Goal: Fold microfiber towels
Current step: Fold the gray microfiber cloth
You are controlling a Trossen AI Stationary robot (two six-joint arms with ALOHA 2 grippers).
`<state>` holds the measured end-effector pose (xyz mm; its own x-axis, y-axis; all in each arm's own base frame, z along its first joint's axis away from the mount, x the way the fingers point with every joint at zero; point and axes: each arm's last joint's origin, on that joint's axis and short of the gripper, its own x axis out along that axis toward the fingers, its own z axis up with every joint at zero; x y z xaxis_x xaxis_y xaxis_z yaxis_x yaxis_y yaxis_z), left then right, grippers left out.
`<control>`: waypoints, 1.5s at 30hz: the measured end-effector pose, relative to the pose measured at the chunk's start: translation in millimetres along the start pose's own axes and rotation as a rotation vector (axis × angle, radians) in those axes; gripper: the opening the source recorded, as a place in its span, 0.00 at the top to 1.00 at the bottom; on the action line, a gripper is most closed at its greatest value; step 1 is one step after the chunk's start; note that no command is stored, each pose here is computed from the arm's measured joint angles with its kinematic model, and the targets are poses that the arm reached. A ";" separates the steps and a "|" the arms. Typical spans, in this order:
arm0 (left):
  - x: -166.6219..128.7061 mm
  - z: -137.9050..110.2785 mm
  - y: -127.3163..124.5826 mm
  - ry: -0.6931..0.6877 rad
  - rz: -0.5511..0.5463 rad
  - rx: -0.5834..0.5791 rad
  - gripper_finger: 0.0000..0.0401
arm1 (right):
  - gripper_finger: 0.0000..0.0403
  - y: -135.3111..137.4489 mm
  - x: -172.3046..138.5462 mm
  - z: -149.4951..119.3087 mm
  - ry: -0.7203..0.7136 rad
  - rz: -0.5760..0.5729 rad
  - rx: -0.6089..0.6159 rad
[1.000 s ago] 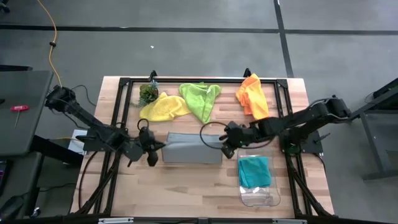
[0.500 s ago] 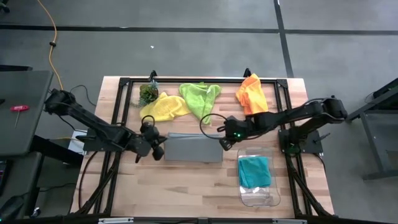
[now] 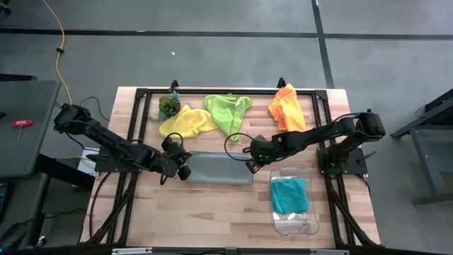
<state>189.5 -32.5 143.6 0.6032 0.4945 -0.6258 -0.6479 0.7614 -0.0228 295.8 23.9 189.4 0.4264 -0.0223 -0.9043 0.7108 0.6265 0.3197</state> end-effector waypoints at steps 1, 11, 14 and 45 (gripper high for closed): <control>1.1 -1.2 -0.3 0.006 0.004 0.005 0.99 | 1.00 -0.1 0.0 0.3 -0.010 -0.006 0.011; 11.4 -8.2 -5.5 0.025 0.018 0.021 0.95 | 1.00 -1.5 0.0 0.7 -0.036 -0.034 0.058; 11.9 -9.0 -5.1 0.027 0.026 0.027 0.93 | 1.00 -1.5 0.0 0.7 -0.038 -0.034 0.068; -36.3 57.0 14.9 -0.221 -0.405 -0.123 0.61 | 0.39 -39.7 -42.1 13.2 0.087 -0.043 0.062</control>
<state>184.5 -15.2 210.4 0.8944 0.2559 -0.3668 -0.3827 0.8624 -0.3314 257.1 -10.3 218.5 0.3465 0.0211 -0.9378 0.7617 0.5772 0.2944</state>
